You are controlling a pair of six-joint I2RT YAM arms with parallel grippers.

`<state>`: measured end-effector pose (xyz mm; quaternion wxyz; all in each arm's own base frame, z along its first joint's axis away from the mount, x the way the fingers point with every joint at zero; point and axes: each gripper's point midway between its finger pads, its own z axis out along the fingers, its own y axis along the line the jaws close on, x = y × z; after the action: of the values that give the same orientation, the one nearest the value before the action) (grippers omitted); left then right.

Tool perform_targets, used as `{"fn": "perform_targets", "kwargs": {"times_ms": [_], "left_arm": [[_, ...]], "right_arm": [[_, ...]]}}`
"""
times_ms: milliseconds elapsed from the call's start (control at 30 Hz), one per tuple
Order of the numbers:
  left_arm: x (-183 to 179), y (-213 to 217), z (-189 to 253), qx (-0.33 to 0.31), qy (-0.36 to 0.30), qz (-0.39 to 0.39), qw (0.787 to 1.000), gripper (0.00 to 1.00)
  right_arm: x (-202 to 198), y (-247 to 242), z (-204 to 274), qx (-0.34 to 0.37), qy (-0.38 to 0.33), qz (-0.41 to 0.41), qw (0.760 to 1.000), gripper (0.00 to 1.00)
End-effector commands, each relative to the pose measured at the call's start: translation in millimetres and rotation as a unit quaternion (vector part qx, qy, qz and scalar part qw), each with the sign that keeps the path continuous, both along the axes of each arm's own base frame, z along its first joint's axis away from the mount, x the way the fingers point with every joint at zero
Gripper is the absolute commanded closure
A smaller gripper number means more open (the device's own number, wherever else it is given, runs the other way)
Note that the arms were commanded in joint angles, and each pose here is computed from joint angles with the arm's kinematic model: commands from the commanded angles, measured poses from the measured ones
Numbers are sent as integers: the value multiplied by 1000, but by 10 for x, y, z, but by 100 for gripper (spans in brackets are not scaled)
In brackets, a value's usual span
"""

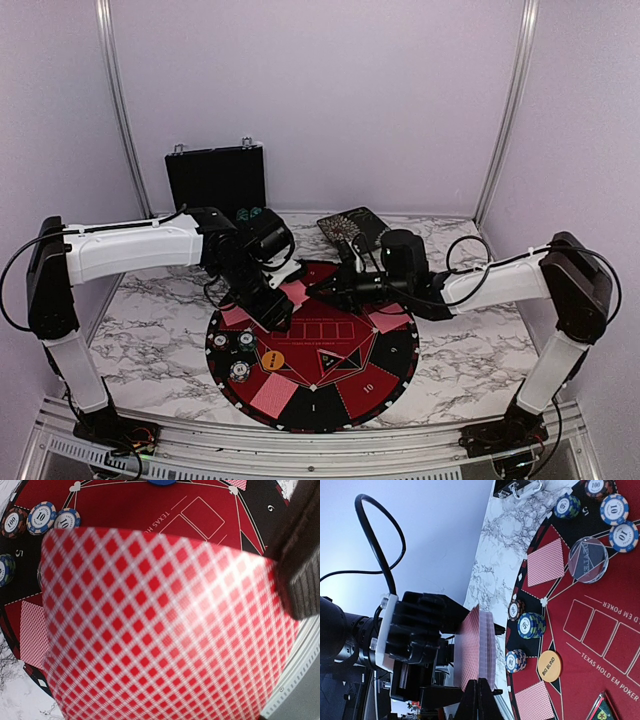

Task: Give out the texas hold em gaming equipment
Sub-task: Pick up the poker card from the face-down deck piles.

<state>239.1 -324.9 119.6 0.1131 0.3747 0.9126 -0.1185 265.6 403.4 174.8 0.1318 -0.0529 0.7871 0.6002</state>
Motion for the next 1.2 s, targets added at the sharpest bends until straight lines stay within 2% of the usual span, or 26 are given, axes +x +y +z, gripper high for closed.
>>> {"fn": "perform_targets", "kwargs": {"times_ms": [0, 1167], "left_arm": [[17, 121, 185, 6, -14, 8, 1000, 60], [24, 137, 183, 8, -19, 7, 1000, 61]], "right_arm": [[69, -117, 170, 19, -10, -13, 1000, 100], [98, -442, 303, 52, -3, -35, 998, 100]]}}
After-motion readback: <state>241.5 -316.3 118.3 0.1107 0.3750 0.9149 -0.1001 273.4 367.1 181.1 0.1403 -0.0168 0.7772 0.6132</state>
